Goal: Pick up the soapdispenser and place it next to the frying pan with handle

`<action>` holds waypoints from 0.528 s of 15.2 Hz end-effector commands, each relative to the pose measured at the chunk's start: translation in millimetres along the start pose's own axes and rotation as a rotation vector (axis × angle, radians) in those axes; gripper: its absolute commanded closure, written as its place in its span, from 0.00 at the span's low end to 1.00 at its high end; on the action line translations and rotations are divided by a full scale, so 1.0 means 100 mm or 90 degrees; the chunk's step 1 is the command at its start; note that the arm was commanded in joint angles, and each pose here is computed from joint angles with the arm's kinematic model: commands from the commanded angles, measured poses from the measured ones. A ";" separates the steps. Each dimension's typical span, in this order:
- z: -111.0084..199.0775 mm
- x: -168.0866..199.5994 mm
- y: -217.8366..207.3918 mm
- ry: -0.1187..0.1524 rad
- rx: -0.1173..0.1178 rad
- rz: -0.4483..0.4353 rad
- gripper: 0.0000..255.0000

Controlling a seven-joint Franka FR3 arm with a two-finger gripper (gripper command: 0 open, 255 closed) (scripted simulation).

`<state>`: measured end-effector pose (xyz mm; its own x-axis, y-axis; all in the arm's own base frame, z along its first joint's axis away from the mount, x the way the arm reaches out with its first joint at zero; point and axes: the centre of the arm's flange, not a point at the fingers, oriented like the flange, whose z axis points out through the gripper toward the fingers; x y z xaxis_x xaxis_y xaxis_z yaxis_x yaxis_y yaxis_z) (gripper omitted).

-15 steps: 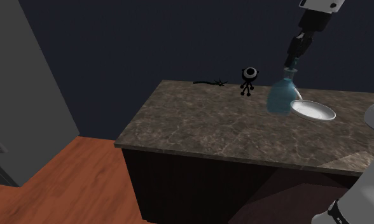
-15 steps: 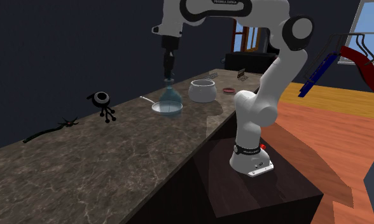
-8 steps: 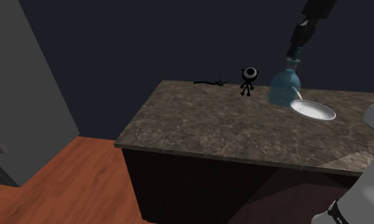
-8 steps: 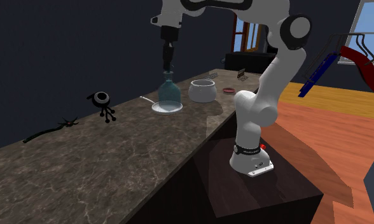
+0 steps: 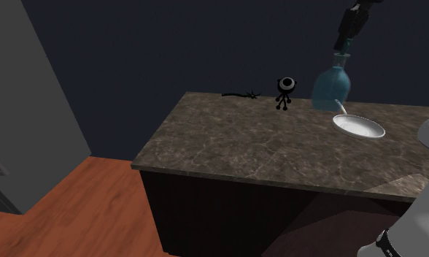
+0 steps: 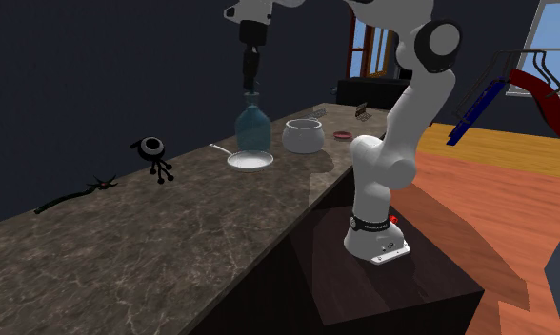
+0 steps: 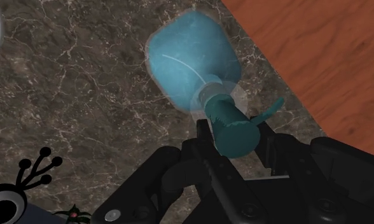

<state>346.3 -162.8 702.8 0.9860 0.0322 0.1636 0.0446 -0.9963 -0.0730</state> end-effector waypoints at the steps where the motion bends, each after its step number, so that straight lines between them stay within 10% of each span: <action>1: -0.11 0.01 0.00 0.000 0.000 0.000 1.00; 8: -0.19 0.25 0.62 0.000 0.000 0.000 1.00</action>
<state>363.1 -212.5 721.1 0.9860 0.0314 0.1636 0.0441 -0.9962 -0.0745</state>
